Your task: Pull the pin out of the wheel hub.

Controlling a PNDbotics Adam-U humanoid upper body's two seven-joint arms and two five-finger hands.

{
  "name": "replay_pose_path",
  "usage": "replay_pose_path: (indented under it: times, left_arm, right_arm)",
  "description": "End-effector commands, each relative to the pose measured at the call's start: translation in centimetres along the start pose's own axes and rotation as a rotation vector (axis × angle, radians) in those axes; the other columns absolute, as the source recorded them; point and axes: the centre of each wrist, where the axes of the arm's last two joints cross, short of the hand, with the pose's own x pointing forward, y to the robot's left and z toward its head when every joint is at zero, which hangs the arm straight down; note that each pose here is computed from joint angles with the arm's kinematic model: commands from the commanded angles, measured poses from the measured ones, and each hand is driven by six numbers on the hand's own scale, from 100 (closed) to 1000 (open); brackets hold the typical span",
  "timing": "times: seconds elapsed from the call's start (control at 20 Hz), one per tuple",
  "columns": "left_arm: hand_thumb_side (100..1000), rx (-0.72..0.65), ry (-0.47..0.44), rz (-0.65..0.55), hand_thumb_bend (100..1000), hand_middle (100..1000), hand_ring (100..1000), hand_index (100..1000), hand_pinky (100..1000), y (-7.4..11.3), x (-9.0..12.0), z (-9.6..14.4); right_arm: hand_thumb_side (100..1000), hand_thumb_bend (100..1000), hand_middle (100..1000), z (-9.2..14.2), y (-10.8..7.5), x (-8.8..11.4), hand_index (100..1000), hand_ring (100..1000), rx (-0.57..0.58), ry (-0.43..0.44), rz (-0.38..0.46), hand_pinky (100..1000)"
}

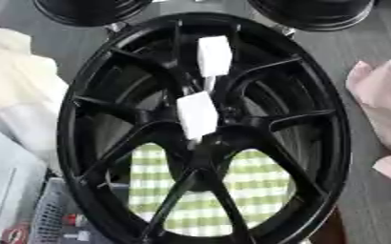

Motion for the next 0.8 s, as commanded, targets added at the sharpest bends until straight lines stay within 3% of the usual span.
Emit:
replay_pose_path:
  times: [0.05, 0.35, 0.8]
  left_arm:
    - [469, -0.011, -0.031, -0.030, 752, 528, 593, 673, 574, 0.5, 0.7, -0.3]
    - [469, -0.021, -0.031, -0.039, 752, 528, 592, 673, 574, 0.5, 0.7, -0.3]
    - [469, -0.039, -0.040, -0.059, 752, 527, 591, 672, 574, 0.5, 0.9, -0.5]
  right_arm:
    - [386, 429, 639, -1.6, -1.3, 3.2, 750, 689, 0.115, -0.077, 0.137, 868]
    - [406, 459, 654, -3.5, -1.4, 6.4, 759, 705, 0.338, -0.135, 0.331, 856]
    - [405, 468, 672, -5.7, -0.2, 8.4, 767, 726, 0.585, -0.231, 0.549, 844]
